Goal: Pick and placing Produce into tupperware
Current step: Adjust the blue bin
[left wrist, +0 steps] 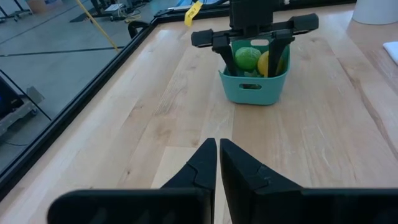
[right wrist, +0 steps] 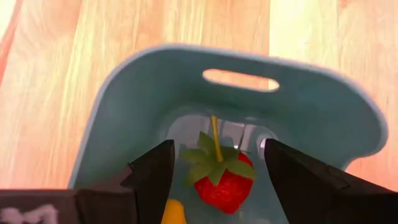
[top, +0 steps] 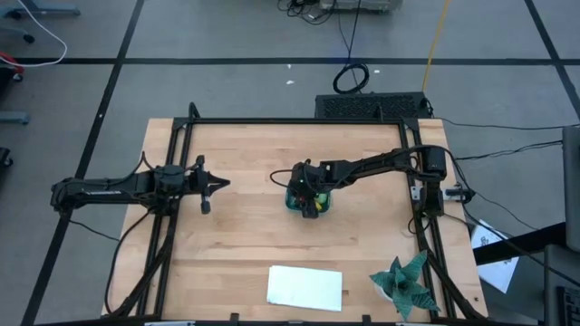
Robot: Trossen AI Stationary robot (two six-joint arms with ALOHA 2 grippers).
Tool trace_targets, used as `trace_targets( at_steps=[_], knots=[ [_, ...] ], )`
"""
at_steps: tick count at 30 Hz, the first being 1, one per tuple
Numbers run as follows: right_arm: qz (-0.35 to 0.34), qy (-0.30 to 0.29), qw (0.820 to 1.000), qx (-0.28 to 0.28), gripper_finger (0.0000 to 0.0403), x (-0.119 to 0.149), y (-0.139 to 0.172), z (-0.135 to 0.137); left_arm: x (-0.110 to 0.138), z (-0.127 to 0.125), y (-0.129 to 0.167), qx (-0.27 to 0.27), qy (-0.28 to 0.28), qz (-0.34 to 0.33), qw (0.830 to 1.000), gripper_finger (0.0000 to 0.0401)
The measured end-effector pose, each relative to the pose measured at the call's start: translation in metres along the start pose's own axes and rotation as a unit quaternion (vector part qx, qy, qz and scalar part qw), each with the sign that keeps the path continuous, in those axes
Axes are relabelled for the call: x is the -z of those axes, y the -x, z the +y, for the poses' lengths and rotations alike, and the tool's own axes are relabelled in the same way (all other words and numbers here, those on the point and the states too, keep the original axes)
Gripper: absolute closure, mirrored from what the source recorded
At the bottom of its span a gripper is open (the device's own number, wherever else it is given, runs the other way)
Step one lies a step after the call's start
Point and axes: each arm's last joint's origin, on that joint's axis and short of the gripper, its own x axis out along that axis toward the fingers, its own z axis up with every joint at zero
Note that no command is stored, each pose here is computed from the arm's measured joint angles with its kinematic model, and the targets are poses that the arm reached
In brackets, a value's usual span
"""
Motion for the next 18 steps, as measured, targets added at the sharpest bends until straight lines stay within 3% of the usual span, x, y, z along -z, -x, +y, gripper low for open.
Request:
trace_targets(
  at_steps=[18],
  knots=[
    [-0.024, -0.005, 1.0, 0.004, 0.0161, -0.009, 0.026, 0.003, 0.0, 0.0, 0.0, 0.006, 0.001, 0.0, 1.0, 0.0375]
  ],
)
